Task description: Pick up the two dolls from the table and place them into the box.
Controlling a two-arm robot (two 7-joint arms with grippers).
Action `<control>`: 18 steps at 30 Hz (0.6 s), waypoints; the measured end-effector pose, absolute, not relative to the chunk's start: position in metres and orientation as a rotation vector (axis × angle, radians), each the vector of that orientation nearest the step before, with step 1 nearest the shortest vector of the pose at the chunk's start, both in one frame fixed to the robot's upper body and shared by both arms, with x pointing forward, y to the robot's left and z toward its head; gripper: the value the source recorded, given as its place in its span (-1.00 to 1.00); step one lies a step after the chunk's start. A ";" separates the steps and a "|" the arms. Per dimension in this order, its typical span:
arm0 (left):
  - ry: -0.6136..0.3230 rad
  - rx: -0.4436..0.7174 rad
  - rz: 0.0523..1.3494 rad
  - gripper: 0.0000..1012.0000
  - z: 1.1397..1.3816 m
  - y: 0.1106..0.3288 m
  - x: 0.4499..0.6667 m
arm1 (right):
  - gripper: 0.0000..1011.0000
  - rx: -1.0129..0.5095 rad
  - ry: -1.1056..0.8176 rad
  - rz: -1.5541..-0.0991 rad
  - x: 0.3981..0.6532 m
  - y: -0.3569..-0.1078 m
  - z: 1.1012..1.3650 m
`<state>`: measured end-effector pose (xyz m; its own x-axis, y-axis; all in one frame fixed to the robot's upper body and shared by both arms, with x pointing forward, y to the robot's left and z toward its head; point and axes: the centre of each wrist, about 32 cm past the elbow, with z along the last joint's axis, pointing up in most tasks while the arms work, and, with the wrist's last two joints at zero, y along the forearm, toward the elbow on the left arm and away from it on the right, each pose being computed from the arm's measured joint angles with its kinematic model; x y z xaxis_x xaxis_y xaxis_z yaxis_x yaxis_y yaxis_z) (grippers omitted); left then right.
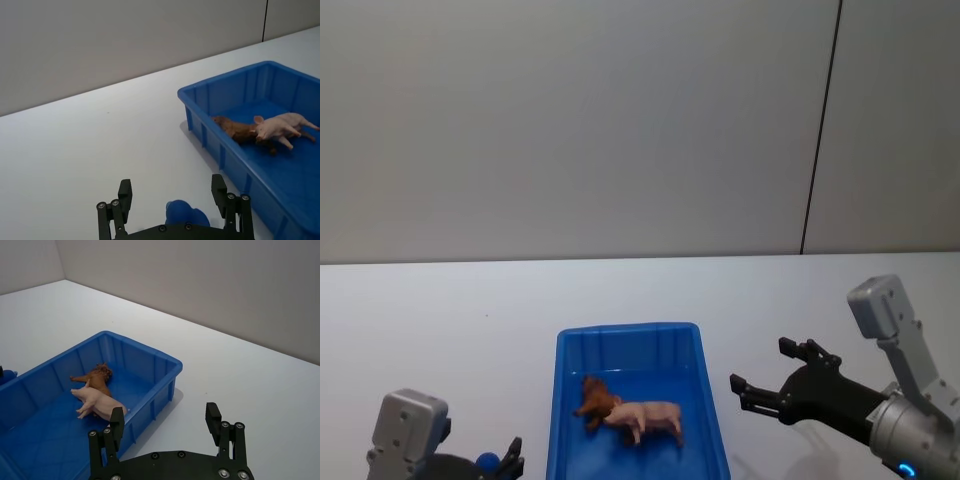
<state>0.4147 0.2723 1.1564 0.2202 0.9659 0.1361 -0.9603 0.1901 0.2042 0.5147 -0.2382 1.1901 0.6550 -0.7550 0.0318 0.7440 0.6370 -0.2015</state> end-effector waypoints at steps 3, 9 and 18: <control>0.038 0.277 1.353 0.98 1.152 0.275 0.414 | 0.98 -0.204 0.057 -0.856 0.515 -0.238 1.190; 0.063 0.285 1.342 0.98 1.144 0.279 0.415 | 0.98 -0.205 0.057 -0.857 0.514 -0.238 1.190; 0.097 0.291 1.313 0.98 1.134 0.284 0.416 | 0.98 -0.205 0.057 -0.856 0.514 -0.238 1.190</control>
